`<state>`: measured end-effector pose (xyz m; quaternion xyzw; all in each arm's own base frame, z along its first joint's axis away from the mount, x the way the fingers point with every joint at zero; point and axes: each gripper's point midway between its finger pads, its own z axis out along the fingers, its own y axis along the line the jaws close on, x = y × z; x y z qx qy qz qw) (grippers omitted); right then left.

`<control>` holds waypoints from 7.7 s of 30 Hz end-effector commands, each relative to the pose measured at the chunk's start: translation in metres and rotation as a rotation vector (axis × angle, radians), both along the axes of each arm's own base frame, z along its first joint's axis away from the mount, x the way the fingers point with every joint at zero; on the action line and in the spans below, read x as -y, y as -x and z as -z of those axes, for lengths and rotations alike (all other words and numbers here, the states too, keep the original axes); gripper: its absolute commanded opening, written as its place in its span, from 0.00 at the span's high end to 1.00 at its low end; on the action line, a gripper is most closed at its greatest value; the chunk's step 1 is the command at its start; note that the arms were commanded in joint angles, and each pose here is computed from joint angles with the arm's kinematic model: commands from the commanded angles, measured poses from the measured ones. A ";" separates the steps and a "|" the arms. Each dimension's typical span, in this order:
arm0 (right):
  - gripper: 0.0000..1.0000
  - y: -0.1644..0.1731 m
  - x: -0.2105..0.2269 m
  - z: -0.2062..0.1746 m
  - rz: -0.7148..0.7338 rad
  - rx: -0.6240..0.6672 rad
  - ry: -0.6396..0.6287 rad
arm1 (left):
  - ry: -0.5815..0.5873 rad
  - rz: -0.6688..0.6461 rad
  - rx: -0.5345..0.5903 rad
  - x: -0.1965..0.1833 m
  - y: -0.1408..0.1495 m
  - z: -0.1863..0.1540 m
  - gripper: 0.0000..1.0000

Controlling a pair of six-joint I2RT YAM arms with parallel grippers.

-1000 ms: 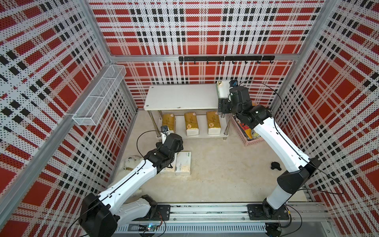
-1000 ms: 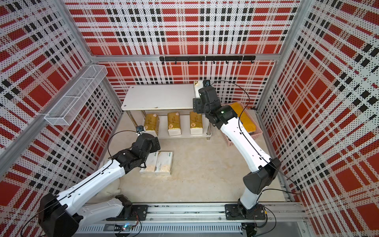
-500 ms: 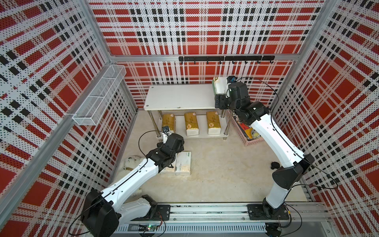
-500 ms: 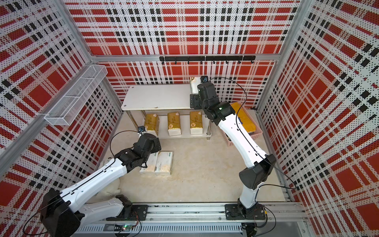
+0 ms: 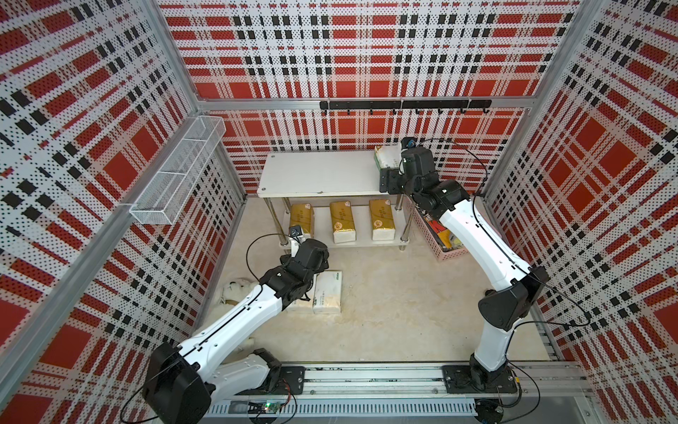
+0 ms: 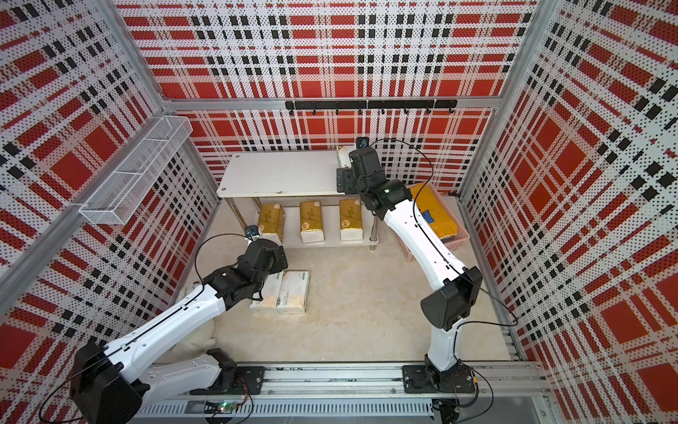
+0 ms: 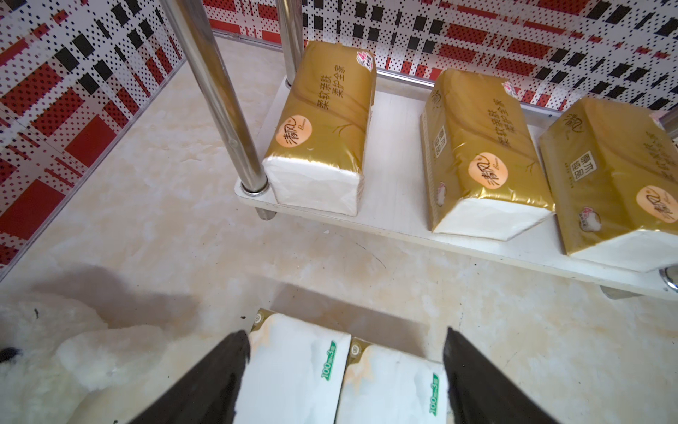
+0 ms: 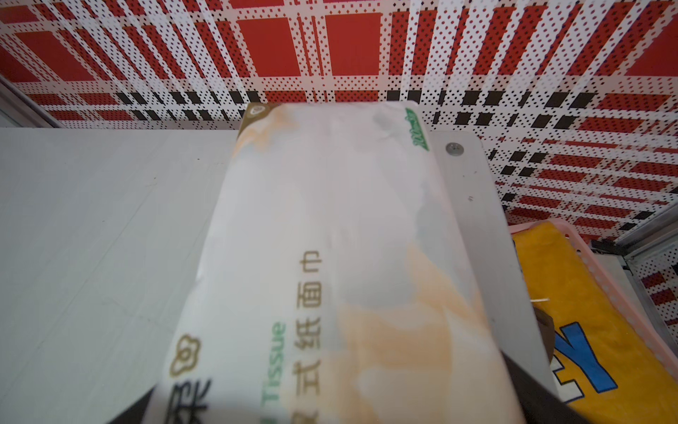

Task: Place the tissue boxes on the shelf by color
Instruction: Place a box of tissues on the shelf, then pick up the box of tissues from the center of the board.

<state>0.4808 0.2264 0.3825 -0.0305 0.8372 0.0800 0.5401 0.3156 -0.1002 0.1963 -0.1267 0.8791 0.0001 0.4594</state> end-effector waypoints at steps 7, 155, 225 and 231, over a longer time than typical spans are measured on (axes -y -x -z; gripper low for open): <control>0.00 -0.002 0.009 0.002 0.039 0.066 -0.036 | 0.007 -0.010 0.009 -0.002 0.002 0.001 0.13; 0.00 0.204 0.056 0.187 -0.062 -0.307 0.005 | 0.037 0.123 -0.218 0.060 0.074 0.125 0.11; 0.00 0.201 0.024 0.207 -0.115 -0.331 0.023 | -0.032 0.243 -0.334 0.094 0.121 0.182 0.06; 0.00 0.201 0.029 0.208 -0.098 -0.325 0.034 | -0.020 0.216 -0.314 0.098 0.123 0.183 0.05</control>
